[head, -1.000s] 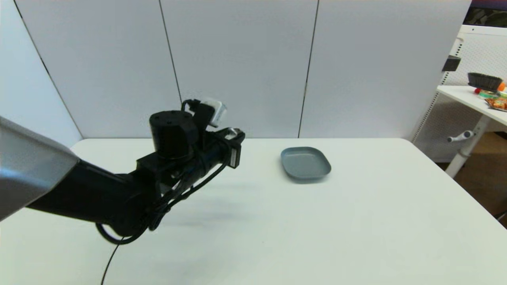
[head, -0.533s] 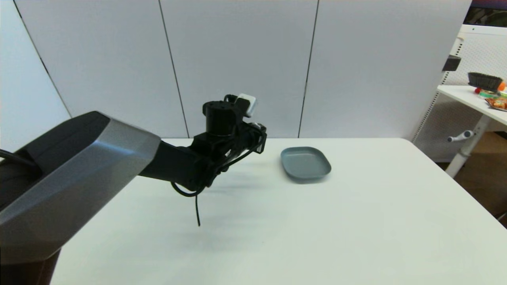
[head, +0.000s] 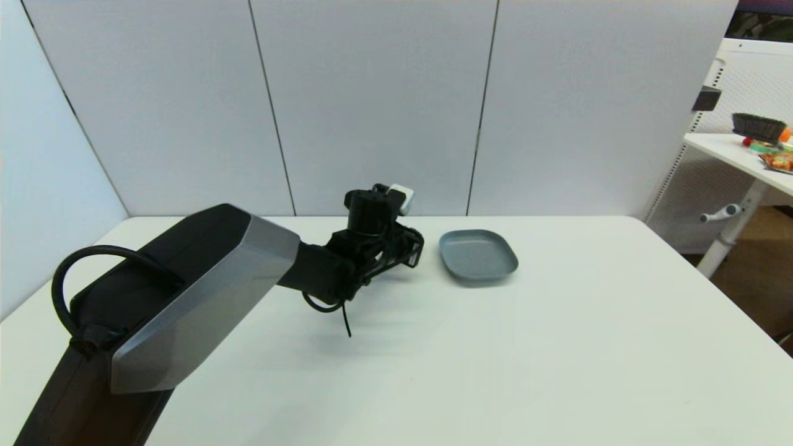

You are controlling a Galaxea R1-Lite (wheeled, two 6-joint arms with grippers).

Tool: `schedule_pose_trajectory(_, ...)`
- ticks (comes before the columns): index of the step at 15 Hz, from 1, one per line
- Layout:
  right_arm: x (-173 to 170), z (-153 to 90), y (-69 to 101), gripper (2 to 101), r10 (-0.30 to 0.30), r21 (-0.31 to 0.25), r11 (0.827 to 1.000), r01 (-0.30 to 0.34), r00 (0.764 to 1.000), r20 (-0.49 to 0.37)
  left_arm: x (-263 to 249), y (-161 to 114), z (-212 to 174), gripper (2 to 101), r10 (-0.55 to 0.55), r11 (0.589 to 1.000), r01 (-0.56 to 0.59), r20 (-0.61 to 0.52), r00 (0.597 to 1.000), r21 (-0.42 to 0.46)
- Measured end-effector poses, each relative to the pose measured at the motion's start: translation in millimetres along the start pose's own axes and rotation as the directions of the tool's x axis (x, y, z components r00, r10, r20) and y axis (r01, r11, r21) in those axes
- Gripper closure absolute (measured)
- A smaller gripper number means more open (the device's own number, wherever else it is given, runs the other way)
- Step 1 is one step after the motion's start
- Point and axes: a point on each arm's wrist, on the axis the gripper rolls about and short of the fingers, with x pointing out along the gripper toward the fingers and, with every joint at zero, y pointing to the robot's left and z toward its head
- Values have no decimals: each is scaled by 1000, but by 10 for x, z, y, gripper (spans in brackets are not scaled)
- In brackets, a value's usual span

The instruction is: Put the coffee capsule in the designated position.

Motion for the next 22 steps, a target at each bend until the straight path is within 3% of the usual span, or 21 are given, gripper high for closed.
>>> schedule_pose_trajectory(6,0,0,0,43,0,0,1000,0,1000,0,120,-23,-130,718,-3,1000,3,-19,1000,1)
schedule_pose_trajectory(10,0,0,0,43,0,0,1000,0,1000,0,119,-16,-113,466,-4,1000,4,-14,1000,5)
schedule_pose_trajectory(14,0,0,0,43,0,0,1000,0,1000,0,47,-7,-30,297,-4,1000,4,-6,1000,9)
schedule_pose_trajectory(18,0,0,0,43,0,0,1000,0,1000,0,-402,41,287,201,-5,1000,5,-25,1000,13)
schedule_pose_trajectory(22,0,0,0,43,0,0,1000,0,1000,0,-1345,103,562,143,-5,1000,5,-62,998,7)
